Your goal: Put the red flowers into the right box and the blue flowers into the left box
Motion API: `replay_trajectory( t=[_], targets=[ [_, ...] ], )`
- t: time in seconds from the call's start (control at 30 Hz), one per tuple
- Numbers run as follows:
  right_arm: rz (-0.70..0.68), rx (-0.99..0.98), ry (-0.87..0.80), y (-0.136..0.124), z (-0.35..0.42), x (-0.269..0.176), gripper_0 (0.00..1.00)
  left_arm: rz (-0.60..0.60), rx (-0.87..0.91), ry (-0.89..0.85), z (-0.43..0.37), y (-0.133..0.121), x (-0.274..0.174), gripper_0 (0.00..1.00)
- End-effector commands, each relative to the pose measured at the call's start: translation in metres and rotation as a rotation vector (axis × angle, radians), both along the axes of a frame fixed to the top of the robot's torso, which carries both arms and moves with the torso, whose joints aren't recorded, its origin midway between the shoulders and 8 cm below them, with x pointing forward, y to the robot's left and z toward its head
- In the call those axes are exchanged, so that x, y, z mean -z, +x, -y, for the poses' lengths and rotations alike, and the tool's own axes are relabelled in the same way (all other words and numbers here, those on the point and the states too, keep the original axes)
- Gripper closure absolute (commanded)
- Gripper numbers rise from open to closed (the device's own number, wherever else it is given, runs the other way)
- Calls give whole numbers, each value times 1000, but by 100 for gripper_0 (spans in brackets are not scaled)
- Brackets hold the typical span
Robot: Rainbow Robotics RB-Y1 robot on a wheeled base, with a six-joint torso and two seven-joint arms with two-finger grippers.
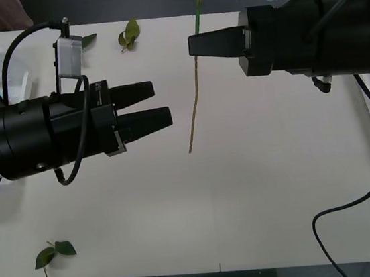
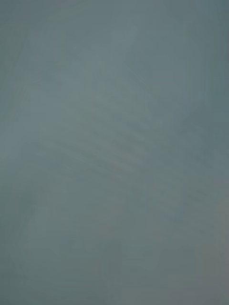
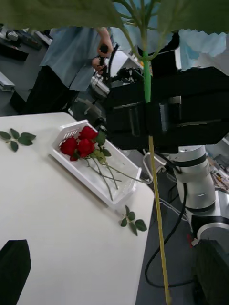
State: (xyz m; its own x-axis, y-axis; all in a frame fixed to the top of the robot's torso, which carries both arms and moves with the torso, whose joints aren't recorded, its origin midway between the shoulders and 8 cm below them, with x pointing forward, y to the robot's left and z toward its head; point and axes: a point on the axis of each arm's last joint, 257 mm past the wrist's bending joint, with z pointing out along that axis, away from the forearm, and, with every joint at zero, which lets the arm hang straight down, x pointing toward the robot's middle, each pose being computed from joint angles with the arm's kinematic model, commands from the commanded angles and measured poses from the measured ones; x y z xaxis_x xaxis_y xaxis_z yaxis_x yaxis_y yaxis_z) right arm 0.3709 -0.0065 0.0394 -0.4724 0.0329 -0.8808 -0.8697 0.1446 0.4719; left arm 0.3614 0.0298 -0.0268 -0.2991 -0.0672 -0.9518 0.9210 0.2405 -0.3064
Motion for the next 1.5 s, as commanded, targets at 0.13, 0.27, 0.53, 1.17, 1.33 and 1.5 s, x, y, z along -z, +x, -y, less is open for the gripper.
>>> replay_trajectory(
  t=[0.13, 0.27, 0.53, 1.17, 1.33, 1.5],
  targets=[
    [-124, -79, 46, -12, -16, -21, 100, 23, 46, -66, 28, -11, -22, 0],
    [-145, -82, 46, -11, -17, -19, 100, -10, 70, -88, 42, -18, -19, 0],
    [-161, -87, 43, -12, -19, -17, 100, -31, 101, -95, 52, -29, -14, 44],
    [-161, -87, 43, -12, -19, -17, 100, -49, 132, -87, 62, -40, -5, 100],
    [-161, -87, 43, -12, -19, -17, 24, -45, 130, -87, 62, -39, -5, 100],
    [-161, -87, 43, -12, -19, -17, 0, -43, 123, -87, 60, -37, -6, 100]
  ],
)
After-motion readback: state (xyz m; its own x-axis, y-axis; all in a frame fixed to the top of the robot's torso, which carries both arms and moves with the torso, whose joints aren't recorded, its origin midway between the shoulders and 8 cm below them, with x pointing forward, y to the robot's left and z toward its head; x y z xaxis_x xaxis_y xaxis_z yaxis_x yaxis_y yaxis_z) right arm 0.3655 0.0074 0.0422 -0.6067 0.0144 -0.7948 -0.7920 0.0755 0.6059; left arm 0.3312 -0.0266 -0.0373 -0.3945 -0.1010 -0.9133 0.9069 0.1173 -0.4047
